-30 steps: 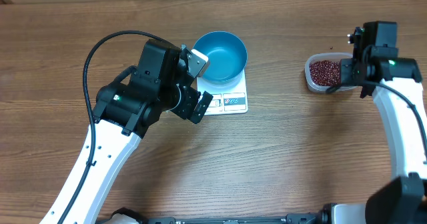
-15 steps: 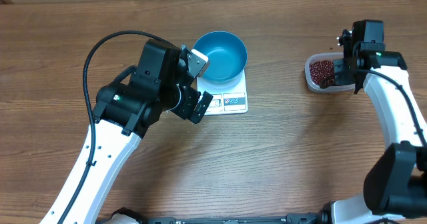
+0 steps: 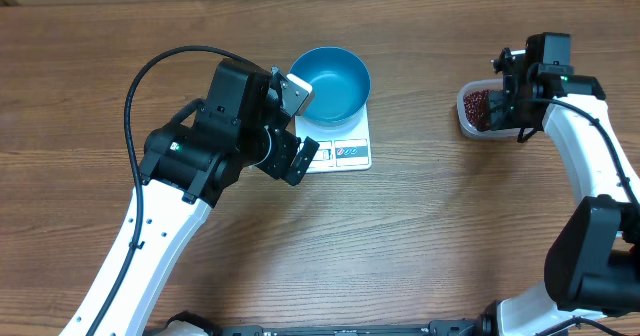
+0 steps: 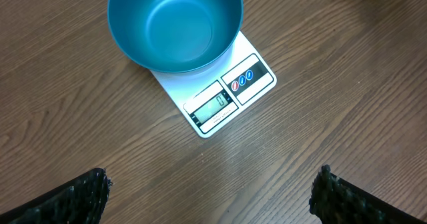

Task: Scoop item into bowl and weigh 150g on scale
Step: 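Lower the scoop into the bean tub with right gripper and scoop beans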

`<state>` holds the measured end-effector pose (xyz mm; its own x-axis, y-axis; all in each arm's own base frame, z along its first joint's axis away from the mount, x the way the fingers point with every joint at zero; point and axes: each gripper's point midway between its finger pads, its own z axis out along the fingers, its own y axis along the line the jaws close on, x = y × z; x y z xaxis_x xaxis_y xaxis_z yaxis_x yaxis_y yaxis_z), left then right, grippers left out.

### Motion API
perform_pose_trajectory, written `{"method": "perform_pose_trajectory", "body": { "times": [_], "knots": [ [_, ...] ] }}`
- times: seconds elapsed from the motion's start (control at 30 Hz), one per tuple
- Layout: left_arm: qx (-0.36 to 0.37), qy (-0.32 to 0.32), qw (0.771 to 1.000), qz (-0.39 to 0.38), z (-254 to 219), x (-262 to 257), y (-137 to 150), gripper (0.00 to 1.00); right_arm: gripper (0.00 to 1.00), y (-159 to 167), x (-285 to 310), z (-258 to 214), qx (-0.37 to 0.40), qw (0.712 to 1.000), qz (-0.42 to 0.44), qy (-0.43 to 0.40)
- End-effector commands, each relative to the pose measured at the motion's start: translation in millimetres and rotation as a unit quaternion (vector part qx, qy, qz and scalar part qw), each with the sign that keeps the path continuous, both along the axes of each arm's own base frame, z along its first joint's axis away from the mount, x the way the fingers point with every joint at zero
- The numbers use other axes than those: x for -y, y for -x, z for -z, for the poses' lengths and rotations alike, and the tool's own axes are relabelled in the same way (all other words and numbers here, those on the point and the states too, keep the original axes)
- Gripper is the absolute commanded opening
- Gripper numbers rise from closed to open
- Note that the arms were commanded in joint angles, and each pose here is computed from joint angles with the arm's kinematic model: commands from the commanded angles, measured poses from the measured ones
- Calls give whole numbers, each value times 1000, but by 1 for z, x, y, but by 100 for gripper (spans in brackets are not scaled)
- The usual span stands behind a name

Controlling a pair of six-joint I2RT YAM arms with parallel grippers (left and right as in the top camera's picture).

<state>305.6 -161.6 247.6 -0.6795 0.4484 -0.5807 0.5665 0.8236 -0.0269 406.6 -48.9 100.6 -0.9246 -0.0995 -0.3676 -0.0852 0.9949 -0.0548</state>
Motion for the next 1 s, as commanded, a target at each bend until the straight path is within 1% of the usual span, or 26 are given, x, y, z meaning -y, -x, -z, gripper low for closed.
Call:
{"method": "perform_pose_trajectory", "body": {
  "times": [0.0, 0.03, 0.27, 0.43, 0.83, 0.97],
  "knots": [
    [-3, 8, 1000, 0, -1, 3, -1, 100, 3, -5, -19, -6, 15, 996, -22, -83],
    [-3, 8, 1000, 0, -1, 3, -1, 100, 4, -5, -18, -7, 17, 994, -20, -106],
    [-3, 8, 1000, 0, -1, 3, -1, 100, 3, 1, -5, -15, 33, 982, -12, -187],
    [-3, 8, 1000, 0, -1, 3, -1, 99, 4, 10, 2, -3, 19, 980, -4, -197],
    [-3, 8, 1000, 0, -1, 3, -1, 100, 4, 12, 5, 7, 7, 979, 4, -203],
    [-3, 8, 1000, 0, -1, 3, -1, 100, 4, 12, -3, 9, 5, 973, 0, -232]
  ]
}}
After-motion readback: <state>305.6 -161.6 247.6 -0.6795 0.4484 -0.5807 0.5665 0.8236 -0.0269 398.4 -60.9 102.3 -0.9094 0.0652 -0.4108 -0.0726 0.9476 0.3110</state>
